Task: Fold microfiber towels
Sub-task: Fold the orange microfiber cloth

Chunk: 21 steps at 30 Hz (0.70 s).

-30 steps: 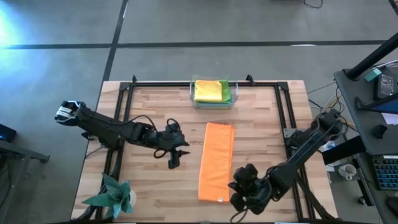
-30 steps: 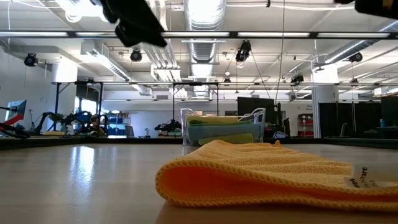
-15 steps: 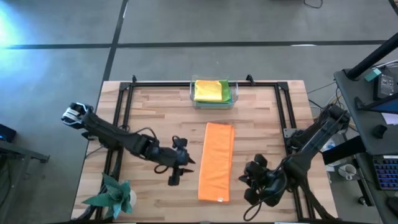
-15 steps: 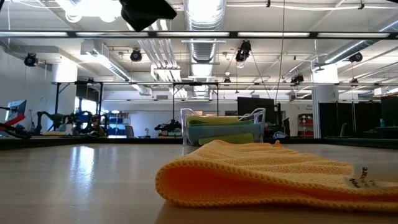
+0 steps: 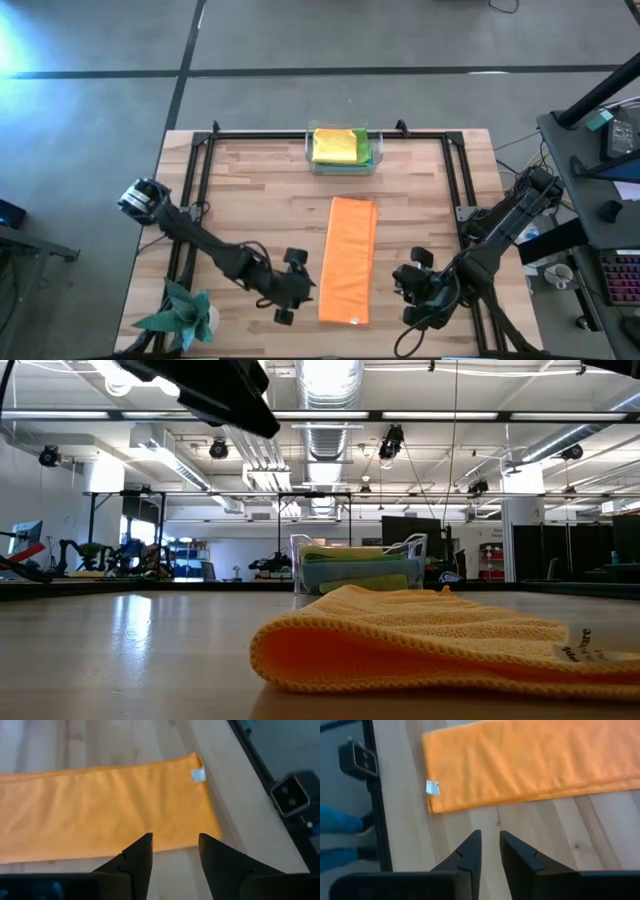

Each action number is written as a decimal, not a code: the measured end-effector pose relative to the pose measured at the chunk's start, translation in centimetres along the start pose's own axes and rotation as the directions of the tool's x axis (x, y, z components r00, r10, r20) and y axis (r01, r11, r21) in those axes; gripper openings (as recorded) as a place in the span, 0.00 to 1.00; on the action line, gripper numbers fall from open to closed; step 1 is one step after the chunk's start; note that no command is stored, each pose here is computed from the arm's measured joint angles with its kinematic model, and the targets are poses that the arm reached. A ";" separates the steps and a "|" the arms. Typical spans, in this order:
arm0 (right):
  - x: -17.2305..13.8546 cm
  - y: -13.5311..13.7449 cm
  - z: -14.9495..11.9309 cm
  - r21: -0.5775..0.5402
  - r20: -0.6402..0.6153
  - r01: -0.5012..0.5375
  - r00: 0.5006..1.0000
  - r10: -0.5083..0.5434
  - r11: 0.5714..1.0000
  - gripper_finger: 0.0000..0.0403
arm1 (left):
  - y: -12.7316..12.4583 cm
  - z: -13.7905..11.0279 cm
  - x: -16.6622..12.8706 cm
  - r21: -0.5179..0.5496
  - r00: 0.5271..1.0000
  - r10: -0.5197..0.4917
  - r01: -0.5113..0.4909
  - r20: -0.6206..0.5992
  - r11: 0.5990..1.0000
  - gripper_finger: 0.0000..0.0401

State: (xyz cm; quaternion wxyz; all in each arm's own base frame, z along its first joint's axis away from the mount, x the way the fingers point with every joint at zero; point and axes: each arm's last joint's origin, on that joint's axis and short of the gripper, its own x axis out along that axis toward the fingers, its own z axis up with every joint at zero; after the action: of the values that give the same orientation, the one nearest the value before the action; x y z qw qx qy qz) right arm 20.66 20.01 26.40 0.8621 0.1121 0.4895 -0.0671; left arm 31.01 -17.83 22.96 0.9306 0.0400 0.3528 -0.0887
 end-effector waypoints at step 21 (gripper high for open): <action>6.8 3.3 -1.4 -0.370 0.037 -0.153 0.983 0.180 0.916 0.42 | -3.3 -1.0 6.1 0.111 0.995 -0.008 0.019 -0.102 0.994 0.36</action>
State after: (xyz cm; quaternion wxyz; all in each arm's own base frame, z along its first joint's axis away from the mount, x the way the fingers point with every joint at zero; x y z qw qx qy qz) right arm 23.73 23.50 20.29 0.8871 -0.0115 0.4516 0.0949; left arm 34.19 -21.80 18.07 0.9072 0.0942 0.3943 -0.1125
